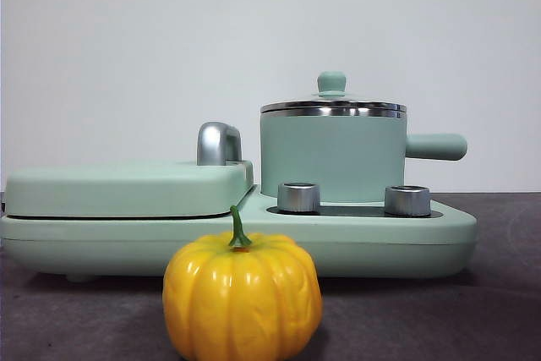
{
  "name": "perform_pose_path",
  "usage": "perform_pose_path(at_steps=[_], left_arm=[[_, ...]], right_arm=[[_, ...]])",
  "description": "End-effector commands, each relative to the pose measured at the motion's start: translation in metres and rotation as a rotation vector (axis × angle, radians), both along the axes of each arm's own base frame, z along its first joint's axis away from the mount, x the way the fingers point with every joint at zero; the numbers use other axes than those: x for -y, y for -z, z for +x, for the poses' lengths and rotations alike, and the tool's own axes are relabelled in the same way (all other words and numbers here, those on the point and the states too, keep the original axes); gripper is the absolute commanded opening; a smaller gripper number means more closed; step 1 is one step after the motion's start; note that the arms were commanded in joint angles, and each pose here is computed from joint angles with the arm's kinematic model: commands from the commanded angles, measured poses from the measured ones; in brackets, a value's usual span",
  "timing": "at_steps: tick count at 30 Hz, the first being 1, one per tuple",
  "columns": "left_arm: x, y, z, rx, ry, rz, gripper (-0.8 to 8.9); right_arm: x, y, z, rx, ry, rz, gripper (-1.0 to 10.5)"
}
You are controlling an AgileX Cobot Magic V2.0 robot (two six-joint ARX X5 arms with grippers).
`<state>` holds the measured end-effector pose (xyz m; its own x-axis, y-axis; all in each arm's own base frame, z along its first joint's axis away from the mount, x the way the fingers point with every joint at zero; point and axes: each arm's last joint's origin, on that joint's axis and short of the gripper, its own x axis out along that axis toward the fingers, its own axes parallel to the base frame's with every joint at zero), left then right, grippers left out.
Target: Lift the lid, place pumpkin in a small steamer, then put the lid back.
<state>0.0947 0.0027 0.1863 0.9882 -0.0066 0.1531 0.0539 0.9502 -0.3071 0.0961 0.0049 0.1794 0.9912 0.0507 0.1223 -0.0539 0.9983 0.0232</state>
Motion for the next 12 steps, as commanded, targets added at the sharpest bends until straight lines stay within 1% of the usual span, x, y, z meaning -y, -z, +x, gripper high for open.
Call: perform_pose_path(at_steps=[1,3,5,7,9,12], left_arm=[[0.000,0.003,0.001,0.015,0.039,-0.221,0.07],[0.000,0.003,0.001,0.010,0.053,-0.295,0.07],[0.001,0.003,0.001,0.006,0.097,-0.327,0.07],[0.002,-0.001,0.000,0.015,0.145,-0.319,0.07],[0.003,-0.007,-0.002,0.046,0.178,-0.311,0.07],[0.004,-0.020,-0.005,0.108,0.189,-0.303,0.07]], right_arm=[[0.000,-0.001,0.000,0.003,-0.025,0.231,0.1],[0.000,-0.001,0.000,-0.005,-0.046,0.320,0.1],[-0.001,-0.002,0.000,-0.005,-0.098,0.381,0.1],[-0.003,-0.008,-0.002,0.002,-0.147,0.392,0.1],[-0.003,-0.017,-0.004,0.027,-0.165,0.387,0.1],[-0.003,-0.038,-0.011,0.085,-0.183,0.384,0.1]])
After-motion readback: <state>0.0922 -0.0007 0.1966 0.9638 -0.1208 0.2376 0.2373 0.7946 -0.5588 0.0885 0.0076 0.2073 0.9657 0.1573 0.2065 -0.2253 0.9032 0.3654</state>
